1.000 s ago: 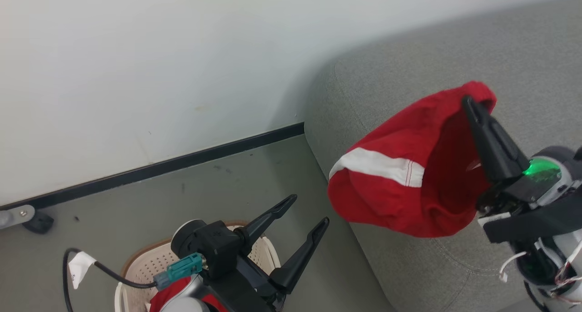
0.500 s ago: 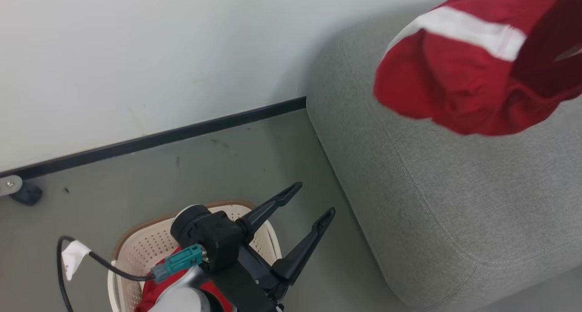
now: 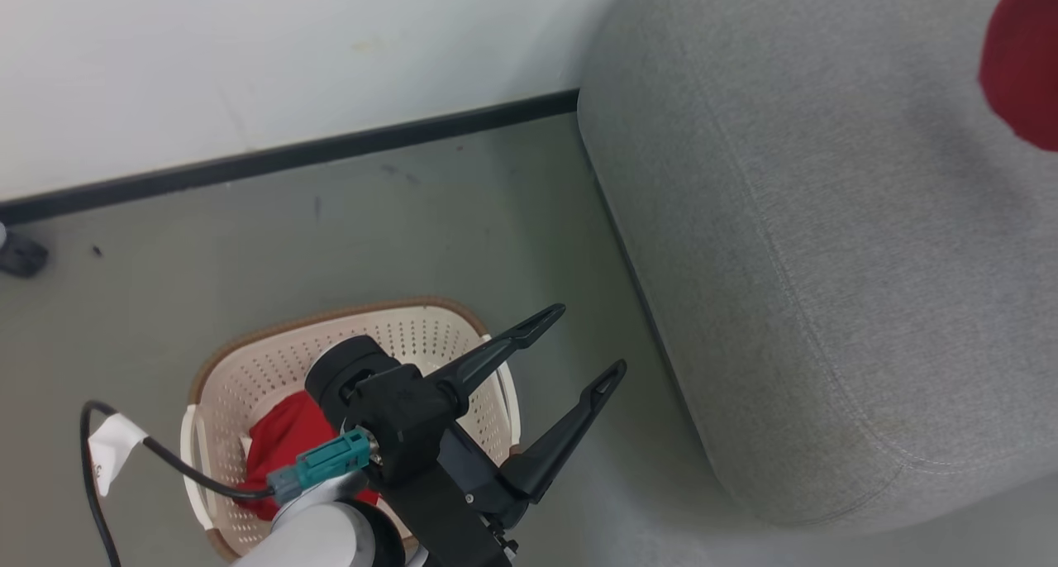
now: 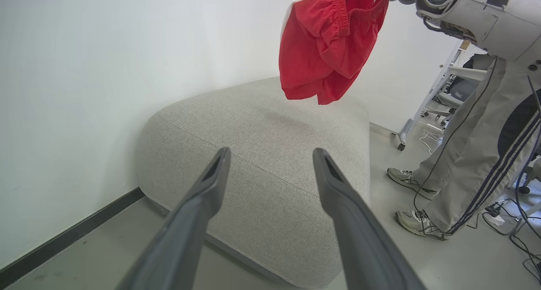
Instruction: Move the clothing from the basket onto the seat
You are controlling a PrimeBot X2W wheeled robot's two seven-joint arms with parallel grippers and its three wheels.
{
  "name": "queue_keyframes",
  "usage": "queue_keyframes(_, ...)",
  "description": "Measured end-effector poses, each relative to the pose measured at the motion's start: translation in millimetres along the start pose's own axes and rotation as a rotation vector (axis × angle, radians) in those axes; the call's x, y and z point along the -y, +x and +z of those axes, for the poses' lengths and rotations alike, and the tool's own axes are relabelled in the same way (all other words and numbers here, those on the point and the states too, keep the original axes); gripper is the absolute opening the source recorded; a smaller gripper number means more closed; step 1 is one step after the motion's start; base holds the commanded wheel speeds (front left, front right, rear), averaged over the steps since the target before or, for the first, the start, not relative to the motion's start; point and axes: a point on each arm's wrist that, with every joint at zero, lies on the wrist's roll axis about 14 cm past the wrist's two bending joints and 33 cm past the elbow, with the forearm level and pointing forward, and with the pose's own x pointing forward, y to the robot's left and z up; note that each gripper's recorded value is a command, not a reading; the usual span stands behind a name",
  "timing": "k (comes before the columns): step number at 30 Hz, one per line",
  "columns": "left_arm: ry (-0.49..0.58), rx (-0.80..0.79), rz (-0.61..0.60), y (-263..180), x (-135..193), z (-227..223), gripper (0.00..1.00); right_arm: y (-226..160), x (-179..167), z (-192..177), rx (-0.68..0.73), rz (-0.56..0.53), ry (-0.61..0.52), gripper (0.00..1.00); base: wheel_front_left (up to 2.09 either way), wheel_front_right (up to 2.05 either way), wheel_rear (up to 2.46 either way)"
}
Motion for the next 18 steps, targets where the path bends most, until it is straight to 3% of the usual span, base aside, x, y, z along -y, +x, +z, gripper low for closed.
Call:
queue_keyframes(9, -0.038, -0.024, 0.019, -0.6, -29.0, -16.4, 1.0, 23.8, 23.7, -38.2, -0.059, -0.093, -0.094, 0.0, 0.0, 0.0, 0.0)
queue_keyframes(13, -0.054, -0.034, 0.049, -4.5, -48.0, -25.9, 1.0, 28.2, 18.6, -74.7, -0.131, -0.077, -0.138, 0.0, 0.0, 0.0, 0.0)
queue_keyframes(18, -0.075, -0.047, 0.067, -6.9, -60.7, -36.5, 1.0, 21.9, 35.9, -112.1, -0.216, -0.155, -0.179, 0.0, 0.0, 0.0, 0.0)
